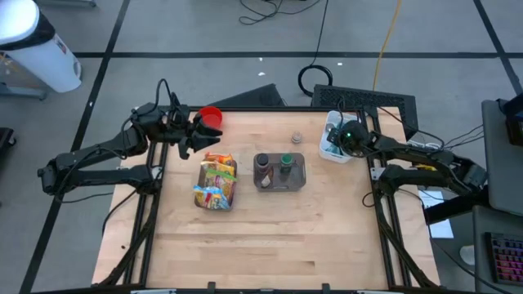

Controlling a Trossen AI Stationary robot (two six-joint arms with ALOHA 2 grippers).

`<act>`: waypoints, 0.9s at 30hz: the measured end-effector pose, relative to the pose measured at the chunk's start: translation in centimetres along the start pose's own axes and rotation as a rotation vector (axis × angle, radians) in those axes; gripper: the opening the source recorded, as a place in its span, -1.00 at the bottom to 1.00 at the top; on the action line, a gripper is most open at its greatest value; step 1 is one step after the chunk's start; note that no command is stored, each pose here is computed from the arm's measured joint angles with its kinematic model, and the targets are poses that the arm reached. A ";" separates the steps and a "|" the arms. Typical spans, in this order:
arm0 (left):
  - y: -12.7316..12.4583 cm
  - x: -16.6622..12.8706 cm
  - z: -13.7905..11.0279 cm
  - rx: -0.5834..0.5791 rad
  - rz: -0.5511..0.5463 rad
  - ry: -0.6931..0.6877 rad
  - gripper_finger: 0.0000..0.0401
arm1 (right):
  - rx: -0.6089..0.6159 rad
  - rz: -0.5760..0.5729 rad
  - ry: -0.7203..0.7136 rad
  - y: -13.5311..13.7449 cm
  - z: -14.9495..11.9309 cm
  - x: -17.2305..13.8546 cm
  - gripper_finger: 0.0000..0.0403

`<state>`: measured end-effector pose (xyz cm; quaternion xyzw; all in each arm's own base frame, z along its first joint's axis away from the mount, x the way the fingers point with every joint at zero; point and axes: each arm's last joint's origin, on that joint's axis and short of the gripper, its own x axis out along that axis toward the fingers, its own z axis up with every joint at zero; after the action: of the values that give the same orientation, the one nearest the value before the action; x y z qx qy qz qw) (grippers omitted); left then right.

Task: Pick & Place Food Item
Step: Put the blue baby spoon into the white bin, then put the brown spice bottle into the right black bin

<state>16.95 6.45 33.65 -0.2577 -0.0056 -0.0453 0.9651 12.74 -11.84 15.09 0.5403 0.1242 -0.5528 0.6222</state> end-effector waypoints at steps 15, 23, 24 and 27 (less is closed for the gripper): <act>0.1 0.0 0.1 0.061 0.032 -0.019 -0.07 | -0.087 0.481 -0.274 2.5 2.3 -6.1 -0.29; 0.4 0.0 0.2 0.062 0.134 -0.075 -0.07 | -0.025 0.942 -0.414 5.2 3.3 -9.9 -0.26; 0.4 0.0 0.3 0.066 0.145 -0.084 -0.07 | -0.036 1.002 -0.436 5.6 3.2 -10.3 -0.26; 0.3 -0.1 0.6 0.080 0.153 -0.125 -0.07 | -0.115 1.181 -0.523 6.9 2.7 -11.8 -0.27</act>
<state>16.93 7.00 34.02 -0.2210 -0.0480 0.0451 0.9730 13.01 -8.82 28.63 0.3311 -0.3201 -0.2232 0.8591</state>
